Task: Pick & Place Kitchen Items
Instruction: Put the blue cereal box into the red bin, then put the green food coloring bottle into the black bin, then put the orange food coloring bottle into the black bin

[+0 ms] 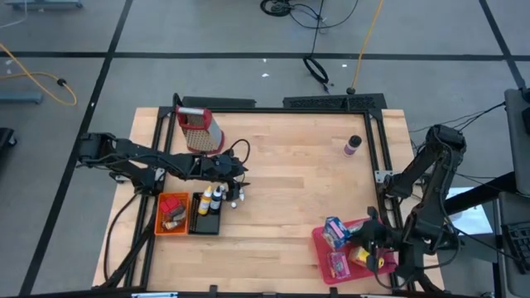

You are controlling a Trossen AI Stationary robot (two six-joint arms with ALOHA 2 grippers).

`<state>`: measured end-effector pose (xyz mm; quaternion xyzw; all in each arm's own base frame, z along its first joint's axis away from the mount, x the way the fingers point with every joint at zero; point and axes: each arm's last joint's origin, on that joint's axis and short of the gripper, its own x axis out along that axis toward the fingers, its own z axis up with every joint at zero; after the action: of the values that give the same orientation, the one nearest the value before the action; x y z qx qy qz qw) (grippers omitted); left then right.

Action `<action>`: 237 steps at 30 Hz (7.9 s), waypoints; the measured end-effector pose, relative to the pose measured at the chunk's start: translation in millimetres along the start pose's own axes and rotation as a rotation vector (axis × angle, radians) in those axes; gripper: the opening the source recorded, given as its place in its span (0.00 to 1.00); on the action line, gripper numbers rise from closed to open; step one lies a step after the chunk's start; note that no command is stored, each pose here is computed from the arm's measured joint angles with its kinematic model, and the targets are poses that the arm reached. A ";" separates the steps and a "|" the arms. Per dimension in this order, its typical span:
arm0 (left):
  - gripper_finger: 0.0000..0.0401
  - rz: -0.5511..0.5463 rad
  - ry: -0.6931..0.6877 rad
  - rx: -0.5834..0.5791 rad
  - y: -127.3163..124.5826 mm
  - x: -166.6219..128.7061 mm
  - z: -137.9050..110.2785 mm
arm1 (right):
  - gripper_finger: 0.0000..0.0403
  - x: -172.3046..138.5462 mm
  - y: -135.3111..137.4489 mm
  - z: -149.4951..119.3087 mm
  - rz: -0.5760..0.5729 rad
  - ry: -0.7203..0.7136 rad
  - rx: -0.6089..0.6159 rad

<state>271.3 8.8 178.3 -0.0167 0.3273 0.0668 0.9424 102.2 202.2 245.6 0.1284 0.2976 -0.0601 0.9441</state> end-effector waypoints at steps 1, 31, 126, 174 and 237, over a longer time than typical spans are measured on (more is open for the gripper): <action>0.63 0.000 -0.001 0.000 0.0 0.0 0.1 | 0.00 -0.2 0.2 -0.2 0.002 0.000 0.000; 0.63 -0.001 -0.018 0.012 -0.1 0.0 1.7 | 0.31 28.0 -20.6 -28.6 -0.028 0.007 0.145; 0.11 -0.019 0.338 -0.091 19.3 13.7 -36.3 | 0.33 190.1 -77.4 90.9 0.189 -0.131 -0.135; 0.16 -0.138 0.546 -0.224 -81.7 -107.6 7.6 | 0.33 188.2 -90.1 68.3 0.225 -0.237 -0.121; 0.42 -0.009 0.547 0.079 -77.5 2.0 -6.7 | 0.33 189.1 -92.9 69.5 0.215 -0.238 -0.108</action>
<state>279.3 -68.3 170.8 0.0013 0.5721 0.0430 0.8191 276.8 86.6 172.2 0.1005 0.1710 0.0426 0.9792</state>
